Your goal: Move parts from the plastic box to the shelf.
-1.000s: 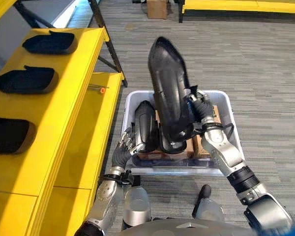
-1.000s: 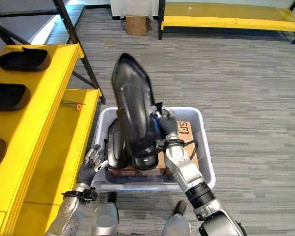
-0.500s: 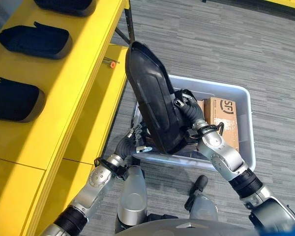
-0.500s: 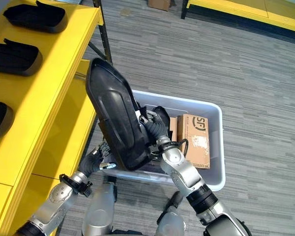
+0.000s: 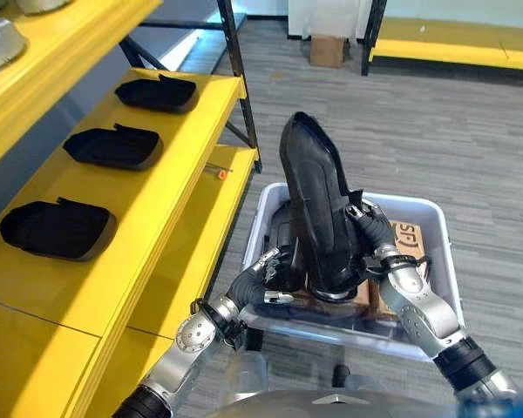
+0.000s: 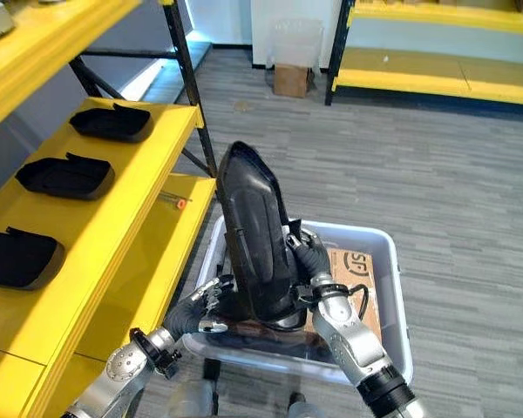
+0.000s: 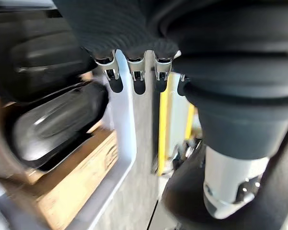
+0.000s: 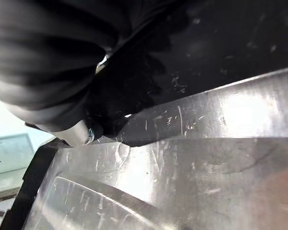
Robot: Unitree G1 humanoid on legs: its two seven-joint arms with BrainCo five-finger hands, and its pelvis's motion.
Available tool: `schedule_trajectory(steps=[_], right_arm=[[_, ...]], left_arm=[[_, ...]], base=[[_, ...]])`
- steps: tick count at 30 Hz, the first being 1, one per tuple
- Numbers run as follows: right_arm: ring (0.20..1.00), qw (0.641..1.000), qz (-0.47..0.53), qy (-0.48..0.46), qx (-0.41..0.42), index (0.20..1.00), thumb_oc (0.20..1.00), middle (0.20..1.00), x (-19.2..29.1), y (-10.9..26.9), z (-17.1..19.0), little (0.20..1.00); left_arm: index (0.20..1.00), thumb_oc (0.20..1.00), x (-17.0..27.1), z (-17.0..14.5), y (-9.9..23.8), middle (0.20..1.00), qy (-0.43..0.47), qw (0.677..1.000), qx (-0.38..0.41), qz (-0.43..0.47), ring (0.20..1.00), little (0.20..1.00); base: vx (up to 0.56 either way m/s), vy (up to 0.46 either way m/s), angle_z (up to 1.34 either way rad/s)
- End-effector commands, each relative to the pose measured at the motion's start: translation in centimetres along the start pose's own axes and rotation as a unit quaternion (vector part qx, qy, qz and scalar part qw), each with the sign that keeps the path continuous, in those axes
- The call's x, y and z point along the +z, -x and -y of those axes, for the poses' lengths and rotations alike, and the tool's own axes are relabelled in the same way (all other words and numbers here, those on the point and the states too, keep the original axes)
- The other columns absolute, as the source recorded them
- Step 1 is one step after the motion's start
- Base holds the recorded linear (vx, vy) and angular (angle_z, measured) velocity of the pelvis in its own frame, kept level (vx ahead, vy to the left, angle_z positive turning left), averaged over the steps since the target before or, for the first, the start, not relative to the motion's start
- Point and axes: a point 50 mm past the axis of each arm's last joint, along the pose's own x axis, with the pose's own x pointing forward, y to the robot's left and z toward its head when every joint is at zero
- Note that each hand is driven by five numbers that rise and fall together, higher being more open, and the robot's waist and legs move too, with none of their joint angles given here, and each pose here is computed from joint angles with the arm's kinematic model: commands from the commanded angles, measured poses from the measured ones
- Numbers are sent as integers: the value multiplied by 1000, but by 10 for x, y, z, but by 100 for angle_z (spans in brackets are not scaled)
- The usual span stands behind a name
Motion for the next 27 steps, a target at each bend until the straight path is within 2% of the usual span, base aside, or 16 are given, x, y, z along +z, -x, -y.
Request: schedule_trajectory(steps=[1,4,6,11,20,27], right_arm=[[200,992,112,-51,40,200,200,200,42,-4,-19,200],[200,991,113,-57,33,200,200,200,42,-1,-18,200],[200,991,119,-57,14,200,200,200,43,2,-13,200],[200,992,120,-39,20,200,200,200,48,-3,-12,200],[200,995,94,-15,19,200,200,200,43,-11,-9,200],[200,996,83,-12,21,200,200,200,36,-11,-16,200]], left_arm=[[1000,1000,22,-10,1,1000,-37,998,-10,42,1000,1000],[1000,1000,20,-9,3,1000,-37,998,-21,36,1000,1000],[1000,1000,19,-8,1,1000,-51,997,-53,27,1000,1000],[1000,1000,23,-6,-5,1000,-56,996,-60,33,1000,1000],[1000,1000,31,-5,-22,1000,-41,996,-62,45,1000,1000],[1000,1000,27,-8,-14,1000,-56,997,-49,31,1000,1000]], base=[[-54,-100,24],[-58,-88,42],[-125,-34,175],[-129,85,99],[-63,425,78],[-19,322,39]])
